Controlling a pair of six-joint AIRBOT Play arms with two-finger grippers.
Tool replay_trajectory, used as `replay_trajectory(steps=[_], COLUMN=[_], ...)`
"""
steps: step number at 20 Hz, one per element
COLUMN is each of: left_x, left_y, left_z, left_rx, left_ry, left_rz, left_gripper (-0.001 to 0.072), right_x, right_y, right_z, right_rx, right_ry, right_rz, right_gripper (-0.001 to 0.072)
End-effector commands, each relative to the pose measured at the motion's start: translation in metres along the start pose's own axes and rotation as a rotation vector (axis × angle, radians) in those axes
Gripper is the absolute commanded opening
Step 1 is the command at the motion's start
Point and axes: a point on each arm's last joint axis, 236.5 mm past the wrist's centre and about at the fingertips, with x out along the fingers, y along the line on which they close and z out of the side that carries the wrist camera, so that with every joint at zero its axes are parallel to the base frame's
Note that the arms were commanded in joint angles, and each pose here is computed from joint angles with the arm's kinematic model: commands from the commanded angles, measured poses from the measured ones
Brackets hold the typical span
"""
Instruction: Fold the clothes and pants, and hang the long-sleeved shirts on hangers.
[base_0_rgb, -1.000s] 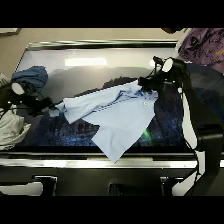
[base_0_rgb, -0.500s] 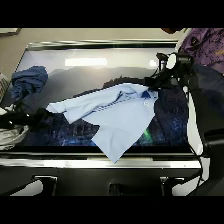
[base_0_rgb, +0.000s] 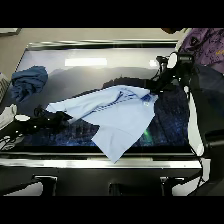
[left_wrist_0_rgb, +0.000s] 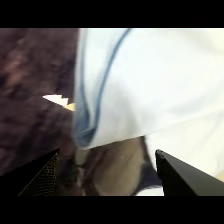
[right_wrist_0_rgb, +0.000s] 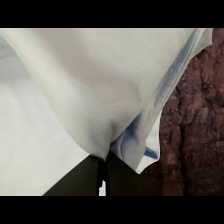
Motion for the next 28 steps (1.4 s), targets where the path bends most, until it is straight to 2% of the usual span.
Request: replay_trajectory(steps=[1,2,3,5,6,7,9,11,14,17,20,22,24,28], left_x=[0.013,0.013,0.013,0.017,0.020,0.023,0.025,0.018,-0.027,-0.136,-0.260,-0.326,-0.382,-0.474], left_y=[-0.001,-0.001,-0.001,0.005,0.008,0.011,0.009,-0.008,-0.070,-0.164,-0.246,-0.276,-0.283,-0.260], left_z=[0.013,0.018,0.022,0.024,0.023,0.022,0.023,0.031,0.067,0.113,0.109,0.081,0.051,-0.009], left_rx=[0.001,-0.005,-0.005,-0.016,-0.027,-0.035,-0.052,-0.037,0.060,0.246,0.460,0.613,0.719,0.767], left_ry=[-0.056,-0.075,-0.085,-0.087,-0.079,-0.070,-0.070,-0.082,-0.153,-0.363,-0.542,-0.635,-0.751,-1.048], left_rz=[0.012,0.010,0.013,0.024,0.031,0.035,0.022,-0.014,-0.127,-0.275,-0.372,-0.339,-0.225,0.021], left_gripper=[0.0694,0.0667,0.0575,0.0575,0.0522,0.0389,0.0035,0.0023,0.0021,0.0020,0.0020,0.0020,0.0021,0.0021], right_x=[-0.001,-0.003,-0.005,-0.011,-0.014,-0.018,-0.027,-0.038,-0.077,-0.165,-0.275,-0.341,-0.402,-0.483], right_y=[0.000,0.001,0.001,0.002,0.002,0.003,0.004,0.005,-0.005,-0.020,-0.026,-0.023,-0.024,-0.032], right_z=[-0.004,-0.003,-0.003,-0.003,-0.002,-0.002,0.000,0.003,0.023,0.041,0.023,-0.012,-0.061,-0.169], right_rx=[-0.002,-0.002,-0.003,-0.005,-0.006,-0.006,-0.009,-0.012,-0.026,-0.034,-0.013,-0.010,-0.006,0.029], right_ry=[0.013,0.009,0.003,-0.008,-0.016,-0.026,-0.048,-0.082,-0.240,-0.515,-0.783,-0.922,-1.051,-1.247], right_rz=[-0.002,-0.001,0.000,0.001,0.002,0.004,0.006,0.008,-0.043,-0.120,-0.143,-0.120,-0.095,-0.043], right_gripper=[0.0030,0.0030,0.0030,0.0030,0.0030,0.0030,0.0030,0.0029,0.0029,0.0029,0.0029,0.0029,0.0029,0.0029])
